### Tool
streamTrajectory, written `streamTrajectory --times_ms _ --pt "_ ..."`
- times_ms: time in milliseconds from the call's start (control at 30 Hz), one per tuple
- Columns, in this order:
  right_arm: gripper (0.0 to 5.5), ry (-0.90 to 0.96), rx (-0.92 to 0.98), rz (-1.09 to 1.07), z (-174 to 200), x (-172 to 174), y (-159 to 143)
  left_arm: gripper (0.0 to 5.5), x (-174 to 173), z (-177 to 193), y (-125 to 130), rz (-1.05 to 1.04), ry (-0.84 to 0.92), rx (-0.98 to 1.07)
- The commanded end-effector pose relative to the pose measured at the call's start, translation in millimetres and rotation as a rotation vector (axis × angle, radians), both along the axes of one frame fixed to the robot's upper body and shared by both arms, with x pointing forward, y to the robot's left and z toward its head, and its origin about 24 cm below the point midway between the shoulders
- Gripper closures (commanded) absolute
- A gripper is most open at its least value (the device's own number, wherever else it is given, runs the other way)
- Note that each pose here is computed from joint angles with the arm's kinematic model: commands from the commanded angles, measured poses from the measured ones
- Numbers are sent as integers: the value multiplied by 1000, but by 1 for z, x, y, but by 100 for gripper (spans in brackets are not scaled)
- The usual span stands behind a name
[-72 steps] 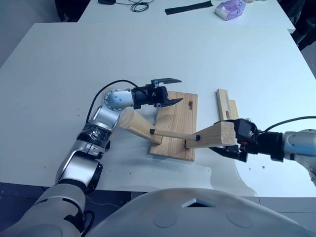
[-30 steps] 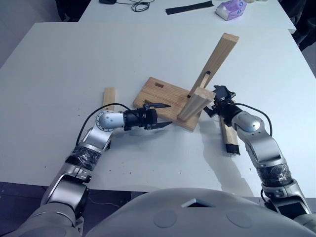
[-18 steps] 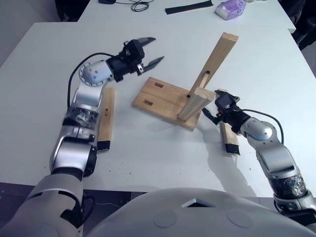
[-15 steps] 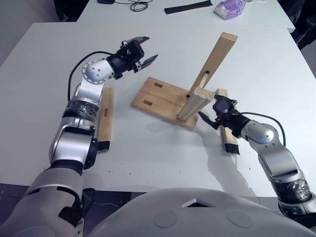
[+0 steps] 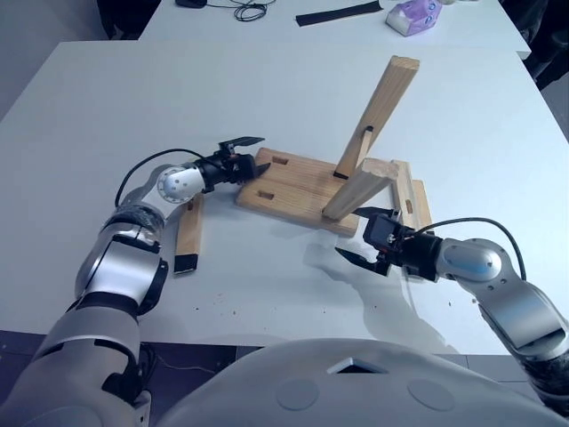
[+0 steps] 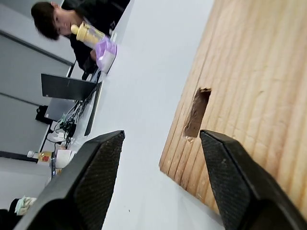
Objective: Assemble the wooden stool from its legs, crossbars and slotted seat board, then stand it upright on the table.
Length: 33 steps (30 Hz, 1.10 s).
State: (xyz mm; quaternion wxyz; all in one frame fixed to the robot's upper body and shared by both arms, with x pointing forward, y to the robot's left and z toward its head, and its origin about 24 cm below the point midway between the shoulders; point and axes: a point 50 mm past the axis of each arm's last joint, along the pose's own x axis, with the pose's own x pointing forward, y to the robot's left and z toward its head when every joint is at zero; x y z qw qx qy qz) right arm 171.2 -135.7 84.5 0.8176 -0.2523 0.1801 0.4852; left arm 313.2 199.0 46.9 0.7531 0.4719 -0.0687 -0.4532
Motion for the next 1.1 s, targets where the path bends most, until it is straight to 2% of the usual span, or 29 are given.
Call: streamTrajectory --times_ms 33,367,500,667,767,900,1000,1100 --pt "151 -9 -42 -51 -5 1 -9 256 -40 -32 12 -140 199 93" --pt "151 -104 -131 -175 -22 10 -18 256 -83 -2 -21 -352 339 -73" --pt "151 -158 -145 -227 -26 19 -22 256 -99 2 -18 -339 414 -82" --pt "151 -190 -137 -248 -31 25 -21 256 -113 14 -23 -285 516 -199" --pt "151 -195 -113 -240 -26 25 -21 256 -92 38 -29 -221 480 -305" --pt "151 -204 -95 -219 -16 25 -20 256 -37 68 -27 -68 305 -402" --pt "151 -196 -93 -185 -8 23 -19 256 -3 70 -16 54 176 -352" --pt "151 -153 -88 -139 -1 15 -19 256 17 57 -5 131 105 -243"
